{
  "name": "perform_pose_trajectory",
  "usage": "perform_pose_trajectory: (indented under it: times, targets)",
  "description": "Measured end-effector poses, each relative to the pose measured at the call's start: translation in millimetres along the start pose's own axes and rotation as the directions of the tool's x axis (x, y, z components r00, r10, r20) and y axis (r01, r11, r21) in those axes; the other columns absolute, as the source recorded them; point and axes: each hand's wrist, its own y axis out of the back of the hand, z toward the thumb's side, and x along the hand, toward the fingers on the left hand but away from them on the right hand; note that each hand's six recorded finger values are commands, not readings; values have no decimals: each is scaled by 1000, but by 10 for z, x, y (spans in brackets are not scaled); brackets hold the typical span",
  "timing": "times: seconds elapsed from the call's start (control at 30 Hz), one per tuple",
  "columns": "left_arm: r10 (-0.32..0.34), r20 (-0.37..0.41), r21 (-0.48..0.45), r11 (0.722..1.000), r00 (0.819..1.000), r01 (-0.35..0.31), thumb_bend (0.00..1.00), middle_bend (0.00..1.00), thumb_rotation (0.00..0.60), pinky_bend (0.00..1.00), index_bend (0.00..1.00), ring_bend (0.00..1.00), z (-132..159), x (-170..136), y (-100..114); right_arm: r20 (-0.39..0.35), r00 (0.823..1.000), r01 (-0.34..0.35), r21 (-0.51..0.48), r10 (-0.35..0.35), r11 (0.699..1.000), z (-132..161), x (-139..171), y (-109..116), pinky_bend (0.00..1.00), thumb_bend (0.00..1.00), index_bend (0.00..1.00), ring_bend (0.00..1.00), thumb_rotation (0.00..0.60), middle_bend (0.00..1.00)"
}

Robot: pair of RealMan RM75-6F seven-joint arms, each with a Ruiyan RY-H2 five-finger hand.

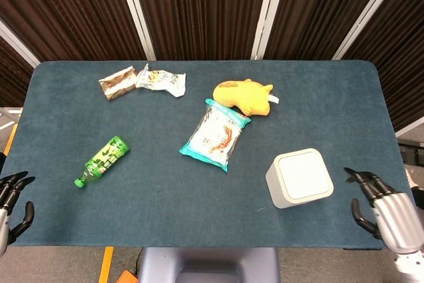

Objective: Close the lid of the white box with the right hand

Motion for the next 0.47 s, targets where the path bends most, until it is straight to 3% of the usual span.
perform_pose_trajectory:
  times: [0.2, 0.47]
  targets:
    - [-14, 9, 16, 1000, 1000, 14, 548, 218, 600, 369, 256, 226, 35, 11, -44, 113, 991, -73, 44, 67, 996, -268, 75, -118, 153, 326, 65, 0, 600, 79]
    - [-23, 8, 26, 999, 1000, 23, 548, 218, 600, 369, 256, 225, 51, 32, -79, 103, 993, -63, 44, 58, 997, -248, 86, -137, 145, 325, 46, 0, 600, 66]
